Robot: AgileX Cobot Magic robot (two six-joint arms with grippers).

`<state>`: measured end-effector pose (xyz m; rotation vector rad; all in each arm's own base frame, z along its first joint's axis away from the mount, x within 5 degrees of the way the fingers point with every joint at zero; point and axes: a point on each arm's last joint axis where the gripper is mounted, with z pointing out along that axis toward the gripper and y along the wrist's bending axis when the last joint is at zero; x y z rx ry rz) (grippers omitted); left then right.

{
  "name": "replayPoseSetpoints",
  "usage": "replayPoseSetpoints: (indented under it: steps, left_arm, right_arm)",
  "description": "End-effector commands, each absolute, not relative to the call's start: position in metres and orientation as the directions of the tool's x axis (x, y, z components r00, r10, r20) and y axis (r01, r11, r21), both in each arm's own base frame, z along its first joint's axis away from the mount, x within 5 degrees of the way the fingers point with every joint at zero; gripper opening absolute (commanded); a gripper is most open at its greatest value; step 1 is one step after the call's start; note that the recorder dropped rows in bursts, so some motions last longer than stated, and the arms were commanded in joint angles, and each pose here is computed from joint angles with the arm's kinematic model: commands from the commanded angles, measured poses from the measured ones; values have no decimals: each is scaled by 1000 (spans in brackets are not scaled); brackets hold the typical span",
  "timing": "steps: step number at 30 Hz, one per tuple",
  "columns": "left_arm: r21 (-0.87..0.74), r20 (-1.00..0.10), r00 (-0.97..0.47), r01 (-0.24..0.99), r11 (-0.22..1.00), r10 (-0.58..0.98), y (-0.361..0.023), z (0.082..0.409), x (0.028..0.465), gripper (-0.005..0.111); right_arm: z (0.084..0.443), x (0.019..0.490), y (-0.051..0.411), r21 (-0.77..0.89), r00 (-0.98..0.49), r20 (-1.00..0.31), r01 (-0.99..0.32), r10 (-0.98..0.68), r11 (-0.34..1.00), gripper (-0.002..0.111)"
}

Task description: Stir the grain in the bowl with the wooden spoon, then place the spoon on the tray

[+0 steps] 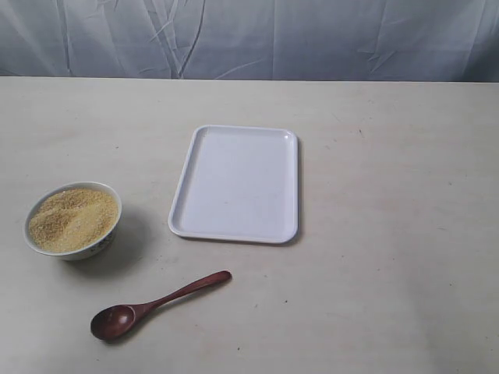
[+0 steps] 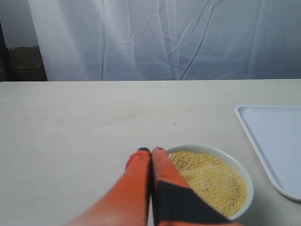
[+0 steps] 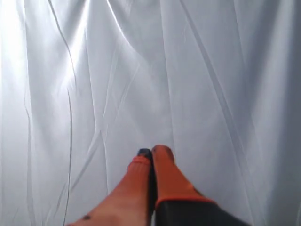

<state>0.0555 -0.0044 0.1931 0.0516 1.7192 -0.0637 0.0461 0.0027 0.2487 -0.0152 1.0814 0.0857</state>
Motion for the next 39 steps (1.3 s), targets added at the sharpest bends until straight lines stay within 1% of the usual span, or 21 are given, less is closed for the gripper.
replayPoseSetpoints:
  steps: [1, 4, 7, 8, 9, 10, 12, 13, 14, 15, 18, 21, 23, 25, 30, 31, 33, 34, 35, 37, 39]
  left_arm:
    - [-11, -989, -145, 69, 998, -1, -4, 192, 55, 0]
    - [-11, -989, -145, 69, 998, -1, -4, 192, 55, 0]
    - [-11, -989, -145, 69, 998, -1, -4, 192, 55, 0]
    - [-11, -989, -145, 69, 998, -1, -4, 192, 55, 0]
    - [-11, -989, -145, 69, 998, -1, -4, 192, 55, 0]
    - [-11, -989, -145, 69, 998, -1, -4, 192, 55, 0]
    - [-11, -989, -145, 69, 998, -1, -4, 192, 55, 0]
    - [-11, -989, -145, 69, 998, -1, -4, 192, 55, 0]
    - [-11, -989, -145, 69, 998, -1, -4, 192, 55, 0]
    - [-11, -989, -145, 69, 998, -1, -4, 192, 55, 0]
    - [-11, -989, -145, 69, 998, -1, -4, 192, 55, 0]
    - [-11, -989, -145, 69, 998, -1, -4, 192, 55, 0]
    - [-11, -989, -145, 69, 998, -1, -4, 192, 55, 0]
    - [-11, -989, -145, 69, 998, -1, -4, 192, 55, 0]
    - [-11, -989, -145, 69, 998, -1, -4, 192, 55, 0]
    - [-11, -989, -145, 69, 998, -1, -4, 192, 55, 0]
    - [-11, -989, -145, 69, 998, -1, -4, 192, 55, 0]
    - [-11, -989, -145, 69, 998, -1, -4, 192, 55, 0]
    - [-11, -989, -145, 69, 998, -1, -4, 192, 55, 0]
    - [-11, -989, -145, 69, 998, -1, -4, 192, 55, 0]
    - [-11, -989, -145, 69, 998, -1, -4, 192, 55, 0]
  right_arm:
    - [255, 41, 1, 59, 546, -832, -85, 96, 995, 0]
    - [247, 47, 0, 120, 415, -898, -88, 146, 989, -1]
    - [244, 56, 4, 131, 149, -979, -87, 142, 988, -1]
    - [246, 60, 5, 131, 66, -988, -85, 136, 988, -1]
    - [250, 68, 6, 122, -57, -991, -78, 117, 990, -1]
    - [254, 74, 7, 108, -114, -988, -74, 99, 991, -1]
    - [264, 94, 9, 92, -295, -953, -64, 69, 994, -1]
    - [270, 107, 10, 96, -408, -911, -60, 64, 994, -1]
    - [270, 113, 11, 96, -470, -881, -60, 57, 994, -1]
    - [273, 129, 14, 95, -580, -814, -68, 38, 993, -1]
    - [267, 161, 22, 61, -727, -682, -174, -86, 983, -1]
    - [250, 180, 40, 83, -807, -552, -306, -212, 948, -1]
    - [239, 190, 61, 76, -804, -485, -429, -342, 900, -1]
    - [227, 200, 98, 61, -732, -426, -610, -532, 790, -1]
    - [222, 212, 159, 18, -527, -403, -822, -748, 570, -1]
    - [222, 214, 176, -2, -444, -404, -874, -800, 487, -1]
    - [218, 215, 198, -35, -313, -394, -934, -864, 354, -1]
    - [217, 215, 213, -64, -205, -389, -967, -898, 248, -1]
    - [215, 214, 222, -81, -139, -384, -980, -913, 184, -1]
    - [212, 213, 245, -103, -26, -382, -992, -924, 71, -1]
    - [207, 210, 264, -106, 36, -376, -994, -926, 5, -1]
